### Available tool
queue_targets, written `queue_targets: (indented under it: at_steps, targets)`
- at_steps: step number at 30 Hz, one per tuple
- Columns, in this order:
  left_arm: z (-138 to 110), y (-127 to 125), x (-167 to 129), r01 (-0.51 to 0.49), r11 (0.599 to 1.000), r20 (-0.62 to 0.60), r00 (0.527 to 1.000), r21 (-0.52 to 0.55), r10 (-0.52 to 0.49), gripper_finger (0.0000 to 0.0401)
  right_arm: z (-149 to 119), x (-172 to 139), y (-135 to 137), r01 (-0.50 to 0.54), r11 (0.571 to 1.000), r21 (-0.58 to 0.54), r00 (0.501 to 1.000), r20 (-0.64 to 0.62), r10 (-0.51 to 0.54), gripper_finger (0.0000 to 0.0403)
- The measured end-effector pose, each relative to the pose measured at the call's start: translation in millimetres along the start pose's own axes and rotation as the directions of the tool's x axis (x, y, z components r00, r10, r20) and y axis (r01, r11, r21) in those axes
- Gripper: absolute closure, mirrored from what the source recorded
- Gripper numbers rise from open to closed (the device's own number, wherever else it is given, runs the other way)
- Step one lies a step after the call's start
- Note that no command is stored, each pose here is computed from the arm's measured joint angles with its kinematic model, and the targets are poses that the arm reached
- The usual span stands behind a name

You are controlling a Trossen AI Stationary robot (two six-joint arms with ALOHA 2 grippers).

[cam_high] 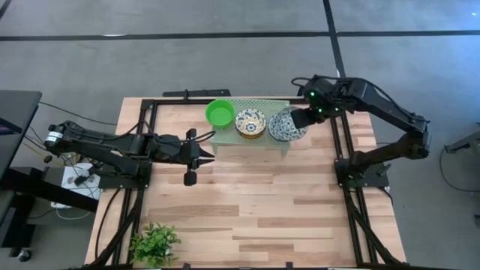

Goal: Pick & Place Mini bowls
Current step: Stack the blue bowl on the blue bowl on the shelf

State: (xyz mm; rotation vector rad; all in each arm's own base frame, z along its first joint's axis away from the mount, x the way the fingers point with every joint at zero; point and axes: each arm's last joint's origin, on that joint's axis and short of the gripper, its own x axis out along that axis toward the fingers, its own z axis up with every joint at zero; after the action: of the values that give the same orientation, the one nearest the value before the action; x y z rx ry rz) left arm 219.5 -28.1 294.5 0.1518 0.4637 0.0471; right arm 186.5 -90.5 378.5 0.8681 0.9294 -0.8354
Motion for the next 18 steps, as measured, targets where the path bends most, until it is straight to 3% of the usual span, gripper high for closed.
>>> queue_targets:
  at_steps: [10,14,18]
  targets:
    - [1.4,0.1,0.0,-0.001,1.0,0.014,1.0,-0.003,0.001,0.0348,13.4,22.1,3.3,0.045,0.999,0.019,0.997,-0.058,-0.043,0.0395]
    - [1.7,0.2,0.0,-0.002,1.0,0.017,1.0,-0.004,0.002,0.0348,17.7,34.5,7.7,0.008,0.999,-0.039,0.991,-0.133,-0.013,0.0395]
    - [2.0,0.1,0.0,-0.001,1.0,0.02,1.0,-0.004,0.001,0.0348,22.5,39.7,5.1,0.02,0.999,-0.026,0.989,-0.146,-0.024,0.0396]
